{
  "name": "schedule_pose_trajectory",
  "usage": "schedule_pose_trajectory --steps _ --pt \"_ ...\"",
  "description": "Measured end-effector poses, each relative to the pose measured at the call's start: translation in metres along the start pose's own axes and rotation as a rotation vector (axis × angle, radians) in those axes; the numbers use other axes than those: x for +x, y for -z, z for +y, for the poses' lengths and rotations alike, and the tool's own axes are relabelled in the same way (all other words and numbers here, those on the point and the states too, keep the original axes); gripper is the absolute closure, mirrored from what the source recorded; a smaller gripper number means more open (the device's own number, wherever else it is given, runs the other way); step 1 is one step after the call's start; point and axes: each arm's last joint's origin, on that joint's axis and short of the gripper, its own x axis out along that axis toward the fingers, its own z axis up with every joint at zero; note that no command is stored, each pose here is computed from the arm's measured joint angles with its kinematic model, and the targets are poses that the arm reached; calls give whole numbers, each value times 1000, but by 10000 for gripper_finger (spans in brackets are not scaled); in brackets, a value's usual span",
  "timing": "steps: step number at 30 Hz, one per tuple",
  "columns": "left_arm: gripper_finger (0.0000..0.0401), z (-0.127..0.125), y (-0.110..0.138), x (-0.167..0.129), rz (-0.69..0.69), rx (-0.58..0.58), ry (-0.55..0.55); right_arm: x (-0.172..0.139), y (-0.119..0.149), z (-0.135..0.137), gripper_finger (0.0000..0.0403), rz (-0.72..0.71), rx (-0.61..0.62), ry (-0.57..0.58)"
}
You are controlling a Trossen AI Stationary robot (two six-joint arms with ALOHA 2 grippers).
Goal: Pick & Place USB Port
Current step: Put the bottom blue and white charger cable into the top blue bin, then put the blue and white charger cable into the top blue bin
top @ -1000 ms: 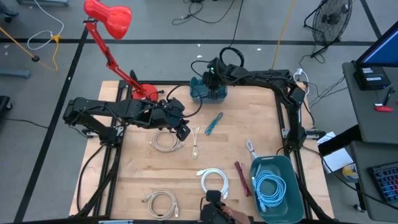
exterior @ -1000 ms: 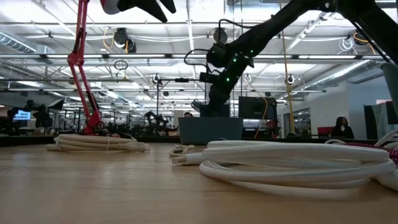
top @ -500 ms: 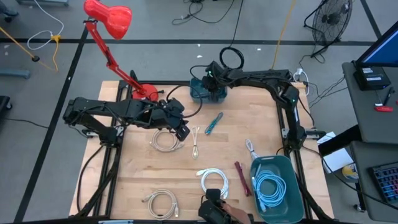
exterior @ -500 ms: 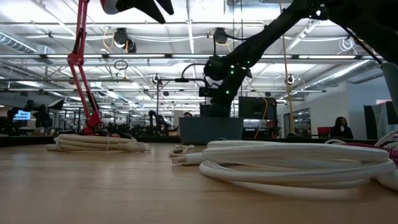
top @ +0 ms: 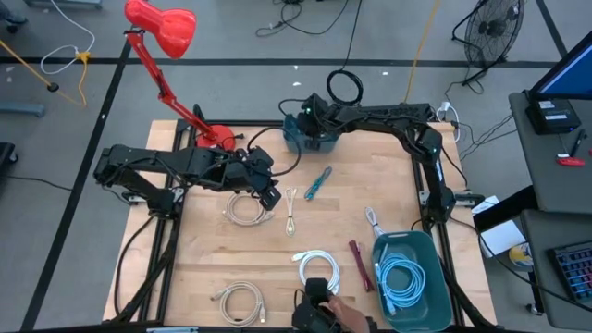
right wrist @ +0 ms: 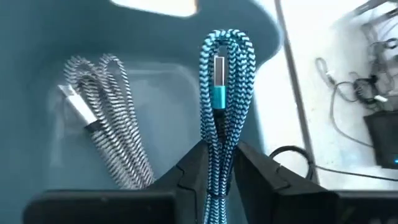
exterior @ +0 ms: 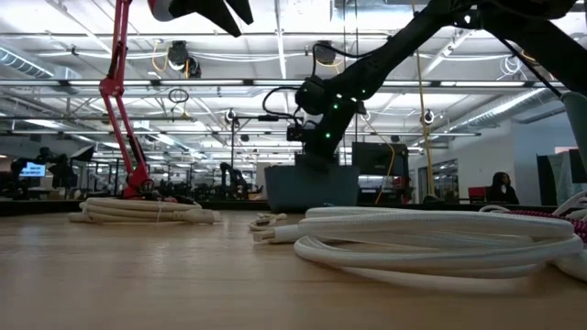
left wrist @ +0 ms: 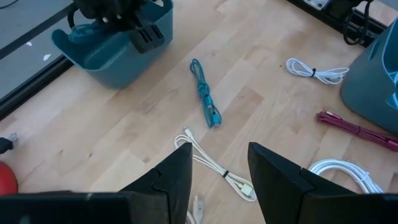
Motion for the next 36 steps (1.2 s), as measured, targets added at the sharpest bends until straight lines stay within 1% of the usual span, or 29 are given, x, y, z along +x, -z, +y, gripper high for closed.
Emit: schedule_pose_trajectory --steps 5,11,14,16,18,20,25,27,29,30,32,36 --pt "245 0 0 0 -1 0 -2 0 1 1 316 9 33 -5" --pt "245 1 0 0 -2 7 -4 0 0 3 289 17 36 1" --pt "245 2 -1 1 -2 3 -8 -11 -4 1 276 22 48 37" --pt "245 3 -2 1 -3 3 -11 -20 -11 -1 270 -13 50 59" --pt "245 4 -3 2 -4 2 -13 -34 -16 -3 266 -37 53 64" --pt "245 4 -3 2 -4 5 -14 -48 -25 -5 264 -91 57 84" --pt "245 5 -4 3 -8 9 -20 -93 -42 -11 266 -198 99 111" --pt "245 5 -4 3 -12 9 -24 -115 -45 -14 267 -233 148 114" --pt "245 5 -4 3 -11 17 -24 -140 -50 -15 267 -283 227 102" --pt "245 5 -4 3 -8 25 -20 -153 -51 -15 266 -307 268 77" --pt "245 5 -4 3 7 43 -3 -179 -51 -13 264 -350 351 -8" --pt "245 4 -2 3 63 94 65 -231 -51 0 262 -416 428 -197"
